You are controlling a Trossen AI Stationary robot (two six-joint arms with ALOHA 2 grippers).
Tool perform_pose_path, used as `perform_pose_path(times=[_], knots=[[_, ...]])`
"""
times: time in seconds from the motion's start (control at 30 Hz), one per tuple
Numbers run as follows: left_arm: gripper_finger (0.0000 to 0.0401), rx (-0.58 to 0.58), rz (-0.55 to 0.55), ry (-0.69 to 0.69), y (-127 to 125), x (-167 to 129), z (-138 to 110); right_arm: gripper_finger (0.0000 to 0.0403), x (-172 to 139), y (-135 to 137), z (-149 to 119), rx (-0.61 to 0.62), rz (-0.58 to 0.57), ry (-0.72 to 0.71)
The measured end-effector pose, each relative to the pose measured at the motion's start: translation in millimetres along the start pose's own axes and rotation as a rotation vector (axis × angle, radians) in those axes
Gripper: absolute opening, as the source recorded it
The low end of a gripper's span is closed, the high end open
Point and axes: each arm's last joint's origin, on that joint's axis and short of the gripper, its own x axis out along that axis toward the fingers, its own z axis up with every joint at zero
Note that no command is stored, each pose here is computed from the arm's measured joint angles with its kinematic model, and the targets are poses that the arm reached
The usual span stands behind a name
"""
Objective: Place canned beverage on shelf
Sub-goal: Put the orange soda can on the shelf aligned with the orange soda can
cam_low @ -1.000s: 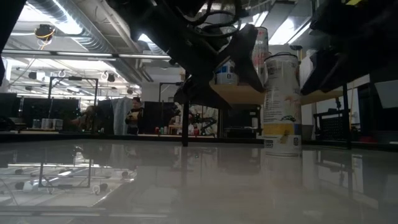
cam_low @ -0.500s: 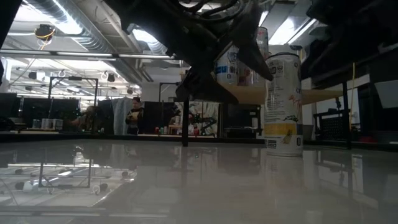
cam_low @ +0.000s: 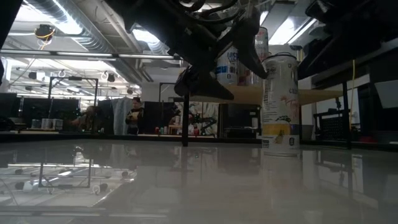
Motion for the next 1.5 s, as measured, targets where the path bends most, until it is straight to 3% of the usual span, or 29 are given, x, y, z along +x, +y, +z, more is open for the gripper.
perform_pose_path(times=[0.27,0.9,1.03,1.3,1.5], knots=[[0.0365,0.043,0.115,-0.086,6.9,2.9,4.5,0.0321,0.2,3.1,1.2,-0.001,0.069,-0.002],[0.0365,0.106,0.091,0.003,3.6,-3.7,-7.7,0.0321,-0.6,0.1,-3.5,0.010,0.011,0.049],[0.0365,0.113,0.058,0.025,-1.4,-8.1,-12.4,0.0321,-6.0,0.6,9.7,0.014,-0.005,0.017],[0.0365,0.128,0.017,0.046,-10.4,-17.5,-21.1,0.0321,-26.4,-6.9,36.8,-0.065,-0.243,0.013],[0.0365,0.137,-0.001,0.053,-15.1,-22.9,-25.9,0.0321,-34.0,-4.5,59.0,-0.035,-0.219,-0.100]])
